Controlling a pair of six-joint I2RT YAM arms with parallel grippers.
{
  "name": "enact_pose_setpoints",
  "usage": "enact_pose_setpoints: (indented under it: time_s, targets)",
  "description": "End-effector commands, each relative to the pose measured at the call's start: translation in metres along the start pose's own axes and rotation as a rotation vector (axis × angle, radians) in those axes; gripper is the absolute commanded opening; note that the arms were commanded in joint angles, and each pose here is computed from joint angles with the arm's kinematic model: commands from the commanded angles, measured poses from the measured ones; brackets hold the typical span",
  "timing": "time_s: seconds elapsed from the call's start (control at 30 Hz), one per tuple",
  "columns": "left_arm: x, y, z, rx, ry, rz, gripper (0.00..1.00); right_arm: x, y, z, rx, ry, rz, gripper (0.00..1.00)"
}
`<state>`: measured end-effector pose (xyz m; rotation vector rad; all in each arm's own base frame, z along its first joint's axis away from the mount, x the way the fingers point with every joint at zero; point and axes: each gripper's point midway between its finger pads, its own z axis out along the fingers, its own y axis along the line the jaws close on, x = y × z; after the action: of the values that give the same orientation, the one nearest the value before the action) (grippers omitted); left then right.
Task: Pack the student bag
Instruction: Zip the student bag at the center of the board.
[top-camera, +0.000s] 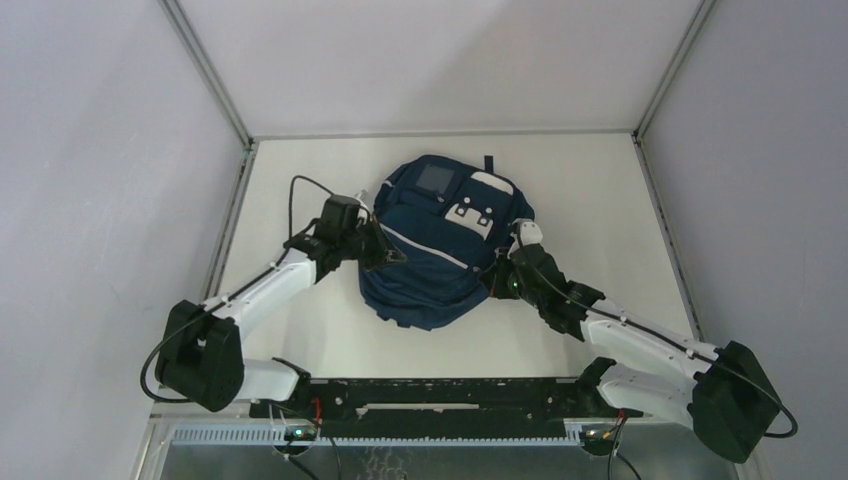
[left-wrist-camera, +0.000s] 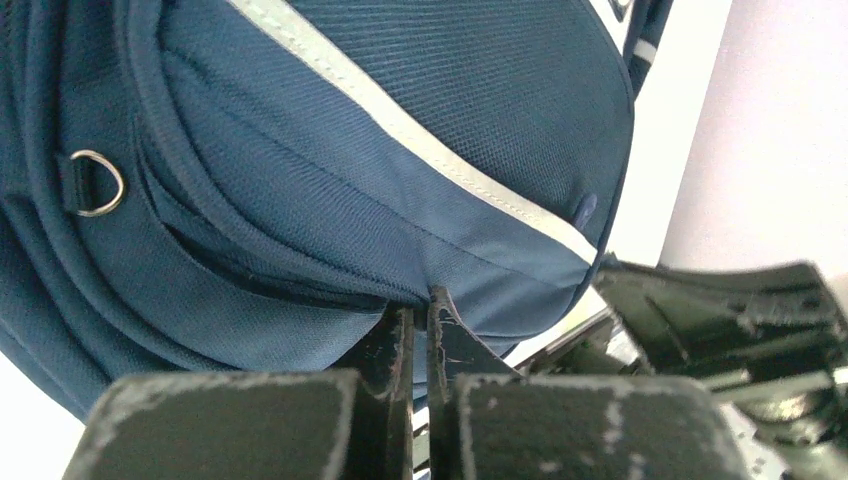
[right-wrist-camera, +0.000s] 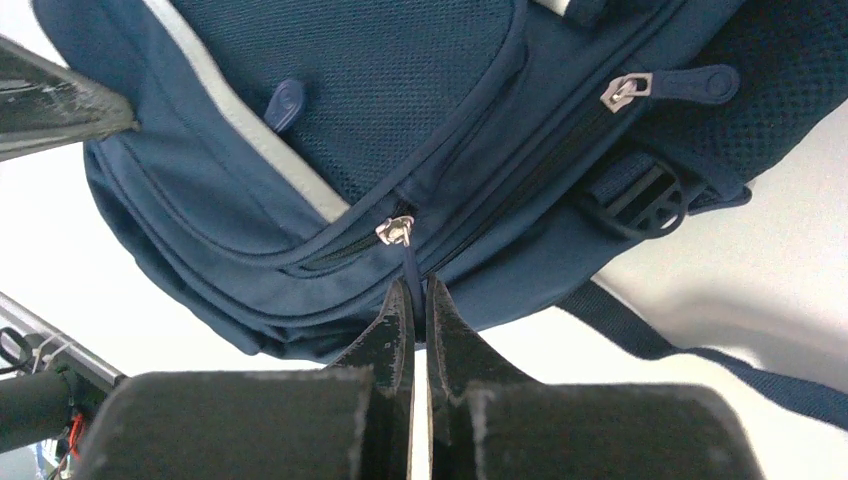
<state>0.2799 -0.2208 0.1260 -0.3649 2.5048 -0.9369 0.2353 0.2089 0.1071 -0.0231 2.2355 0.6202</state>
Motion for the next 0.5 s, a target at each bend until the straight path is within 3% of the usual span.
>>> enact_pose_setpoints:
  time_s: [0.0,0.4,0.43,0.47]
  targets:
    - [-0.022,0.026,-0.016,-0.078,-0.021,0.217,0.00,-0.043,-0.057,0.008,0.232,-0.137,-0.031,0.00]
    - [0.002,0.016,-0.022,0.008,0.067,0.274,0.00,-0.060,-0.076,0.015,0.271,-0.124,0.004,0.00]
    - [0.006,0.010,-0.021,0.020,0.073,0.275,0.00,-0.060,-0.076,0.014,0.269,-0.119,0.006,0.02]
    - [0.008,0.004,-0.019,0.020,0.069,0.278,0.00,-0.061,-0.075,0.012,0.267,-0.115,0.007,0.17]
